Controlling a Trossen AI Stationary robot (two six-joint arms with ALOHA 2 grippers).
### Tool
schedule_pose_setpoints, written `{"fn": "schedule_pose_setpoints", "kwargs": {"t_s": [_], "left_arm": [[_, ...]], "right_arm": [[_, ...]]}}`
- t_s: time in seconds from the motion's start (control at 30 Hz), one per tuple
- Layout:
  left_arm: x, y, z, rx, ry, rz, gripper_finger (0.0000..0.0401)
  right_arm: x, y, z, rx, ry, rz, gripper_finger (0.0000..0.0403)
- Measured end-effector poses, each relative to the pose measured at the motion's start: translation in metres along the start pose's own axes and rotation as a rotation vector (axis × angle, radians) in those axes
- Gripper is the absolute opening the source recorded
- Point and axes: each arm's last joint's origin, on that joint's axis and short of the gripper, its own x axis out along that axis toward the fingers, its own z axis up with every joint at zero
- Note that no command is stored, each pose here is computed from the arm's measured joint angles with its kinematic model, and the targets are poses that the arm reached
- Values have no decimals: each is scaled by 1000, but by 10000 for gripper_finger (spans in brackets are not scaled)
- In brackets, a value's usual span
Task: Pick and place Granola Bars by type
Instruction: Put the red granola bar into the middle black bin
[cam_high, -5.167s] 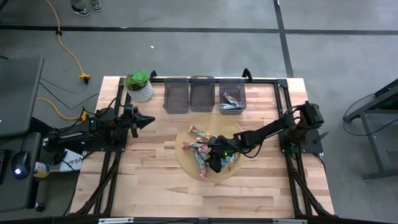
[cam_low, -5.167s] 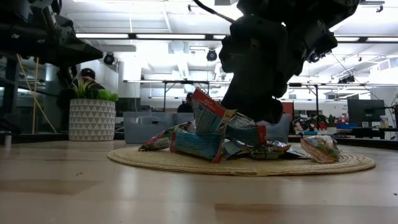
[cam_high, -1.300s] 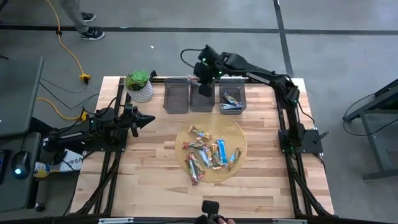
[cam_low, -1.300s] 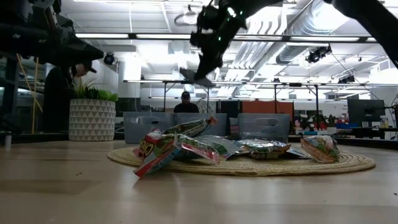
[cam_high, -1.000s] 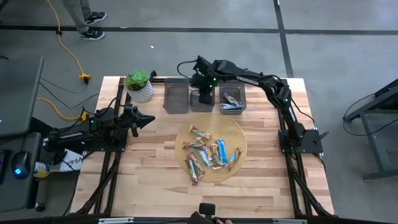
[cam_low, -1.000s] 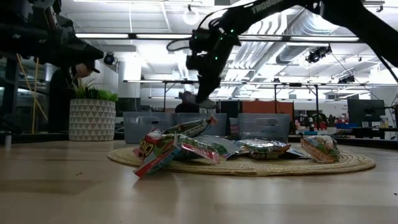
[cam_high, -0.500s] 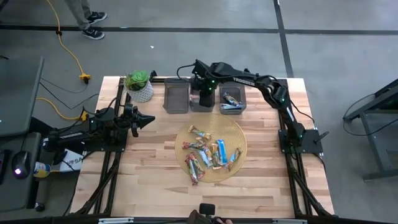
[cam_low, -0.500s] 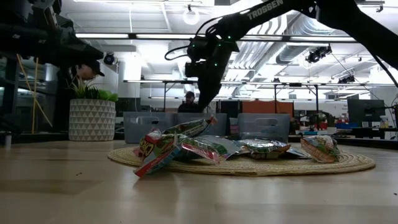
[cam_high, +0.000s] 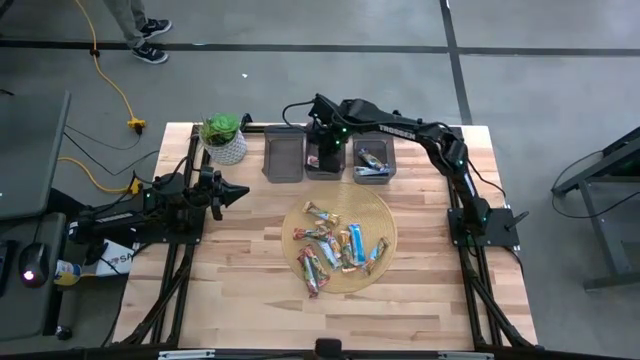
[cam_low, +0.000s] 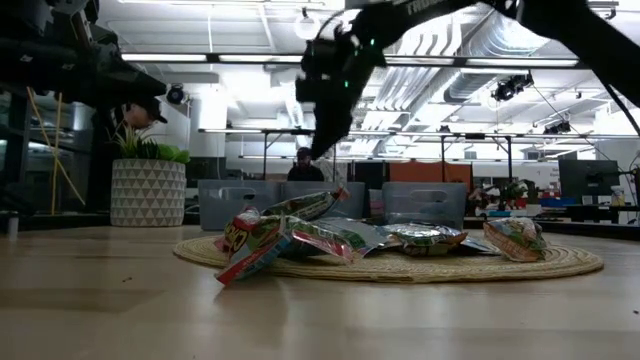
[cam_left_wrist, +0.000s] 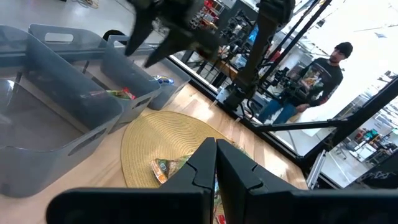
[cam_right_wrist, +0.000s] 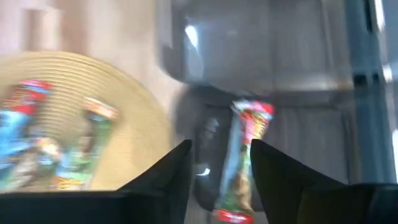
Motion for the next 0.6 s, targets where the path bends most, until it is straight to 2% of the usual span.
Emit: {"fn": "schedule_pose_setpoints", "kwargs": {"t_s": [0.13,0.33,0.43,0.6], "left_arm": [[0,0,0,0,-1,0,10],[0,0,0,0,-1,0,10],[0,0,0,0,-1,0,10],[0,0,0,0,-1,0,10]], "right_arm": [[-23,29,15,-62,-93,53,162],[-57,86,35,-102,-221,131,170],[-68,116,41,-94,-265,201,169],[-80,167,51,-146,-347,337,172]]}}
